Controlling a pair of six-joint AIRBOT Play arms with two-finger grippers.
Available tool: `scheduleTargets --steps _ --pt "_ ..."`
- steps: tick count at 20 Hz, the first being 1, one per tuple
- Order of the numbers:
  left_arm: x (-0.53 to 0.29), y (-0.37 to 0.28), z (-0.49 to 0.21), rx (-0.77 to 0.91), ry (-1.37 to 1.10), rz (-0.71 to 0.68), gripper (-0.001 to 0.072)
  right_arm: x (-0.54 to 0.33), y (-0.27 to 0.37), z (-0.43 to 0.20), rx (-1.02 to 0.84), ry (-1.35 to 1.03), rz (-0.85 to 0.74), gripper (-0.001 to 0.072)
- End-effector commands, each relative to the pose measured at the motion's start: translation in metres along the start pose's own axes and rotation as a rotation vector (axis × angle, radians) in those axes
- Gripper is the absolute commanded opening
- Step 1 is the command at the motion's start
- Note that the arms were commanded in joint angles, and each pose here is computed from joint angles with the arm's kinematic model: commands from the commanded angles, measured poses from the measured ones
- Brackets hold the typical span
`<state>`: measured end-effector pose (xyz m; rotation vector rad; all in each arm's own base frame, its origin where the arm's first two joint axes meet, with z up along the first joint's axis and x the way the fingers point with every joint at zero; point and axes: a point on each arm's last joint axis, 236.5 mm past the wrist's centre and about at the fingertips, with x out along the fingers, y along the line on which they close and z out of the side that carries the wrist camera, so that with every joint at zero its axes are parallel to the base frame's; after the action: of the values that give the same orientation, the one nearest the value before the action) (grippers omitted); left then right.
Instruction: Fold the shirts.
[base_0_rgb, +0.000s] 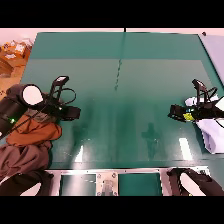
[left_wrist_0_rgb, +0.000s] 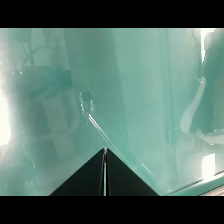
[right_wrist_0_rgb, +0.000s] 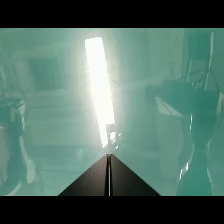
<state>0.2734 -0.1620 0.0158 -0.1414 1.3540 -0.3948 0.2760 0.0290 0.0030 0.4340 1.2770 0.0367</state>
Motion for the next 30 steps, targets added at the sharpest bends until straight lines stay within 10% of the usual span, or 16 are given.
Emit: scheduleTargets --steps 1,4,5,6,9,17,18,20,21,30 --pt "0.000 0.000 0.004 0.004 -0.016 0.002 0.0024 0.000 0.001 0.000 -0.001 -0.001 0.001 0.0018" --pt "-0.002 0.026 0.010 0.044 -0.043 0.109 0.0132 0.000 0.001 0.000 -0.001 -0.001 0.001 0.0017" --pt "-0.006 0.049 0.017 0.052 -0.067 0.212 0.0543 0.000 0.001 0.000 -0.001 -0.001 0.001 0.0017" --pt "-0.015 0.079 0.028 0.034 -0.115 0.335 0.0720 0.000 0.001 0.000 -0.001 0.000 0.001 0.0017" --pt "-0.045 0.148 0.064 0.060 -0.242 0.564 0.0720 0.000 0.001 0.000 -0.001 0.000 0.001 0.0018" --pt "0.062 0.201 0.043 -0.012 0.002 0.467 0.0720 0.000 0.001 0.001 -0.001 -0.005 0.001 0.0017" --pt "0.070 0.203 0.038 -0.015 0.030 0.467 0.0708 0.000 0.001 0.007 -0.001 -0.028 0.002 0.0017" --pt "0.073 0.209 0.033 -0.004 0.057 0.483 0.0180 0.000 0.001 0.010 -0.001 -0.044 0.002 0.0017" --pt "0.071 0.209 0.036 0.003 0.055 0.488 0.0026 0.000 0.001 0.010 -0.001 -0.044 0.002 0.0017" --pt "-0.059 0.049 0.153 0.160 -0.258 0.357 0.0021 0.021 0.000 -0.009 0.042 0.019 0.029 0.0018"
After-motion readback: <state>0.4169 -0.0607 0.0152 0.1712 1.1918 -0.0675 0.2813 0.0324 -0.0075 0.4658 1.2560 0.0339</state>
